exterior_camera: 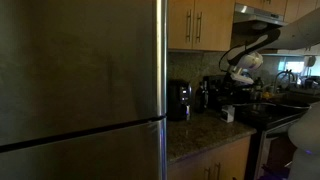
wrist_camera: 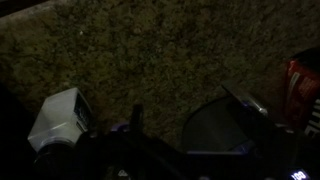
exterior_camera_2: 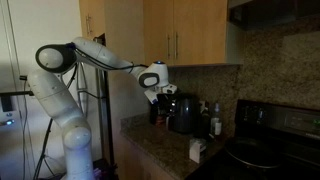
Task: Open the door on the right of the kitchen cabinet
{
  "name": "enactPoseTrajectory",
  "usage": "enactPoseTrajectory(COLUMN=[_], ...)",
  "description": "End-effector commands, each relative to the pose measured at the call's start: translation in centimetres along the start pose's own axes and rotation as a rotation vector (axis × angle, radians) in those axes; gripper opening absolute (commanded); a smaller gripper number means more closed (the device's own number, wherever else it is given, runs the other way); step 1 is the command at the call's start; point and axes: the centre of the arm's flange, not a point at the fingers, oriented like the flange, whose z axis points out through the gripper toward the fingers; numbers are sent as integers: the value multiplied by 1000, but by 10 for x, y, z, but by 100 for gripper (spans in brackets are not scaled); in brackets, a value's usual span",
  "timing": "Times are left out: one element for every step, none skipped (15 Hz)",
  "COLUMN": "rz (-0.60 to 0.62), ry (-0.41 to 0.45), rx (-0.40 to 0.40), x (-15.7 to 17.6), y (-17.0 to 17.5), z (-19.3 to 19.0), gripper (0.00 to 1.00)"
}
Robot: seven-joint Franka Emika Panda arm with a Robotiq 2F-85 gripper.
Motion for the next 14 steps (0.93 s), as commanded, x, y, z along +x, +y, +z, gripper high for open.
enactPoseTrajectory(rz=[0,0,0,0,0,0,0,8,-16,-44,-70,-106,-145,-191], ry=[0,0,0,0,0,0,0,116,181,241,301,356,404,445], rx=[0,0,0,0,0,0,0,-2,2,-4,-10,-21,-31,-41], x=[0,0,0,0,0,0,0,3,10,20,25,31,36,40], y=[0,0,0,0,0,0,0,0,0,0,0,0,0,-1], z=[0,0,0,0,0,0,0,5,8,7,6,5,4,4], gripper=[100,100,100,100,100,100,100,100,100,100,100,100,100,100])
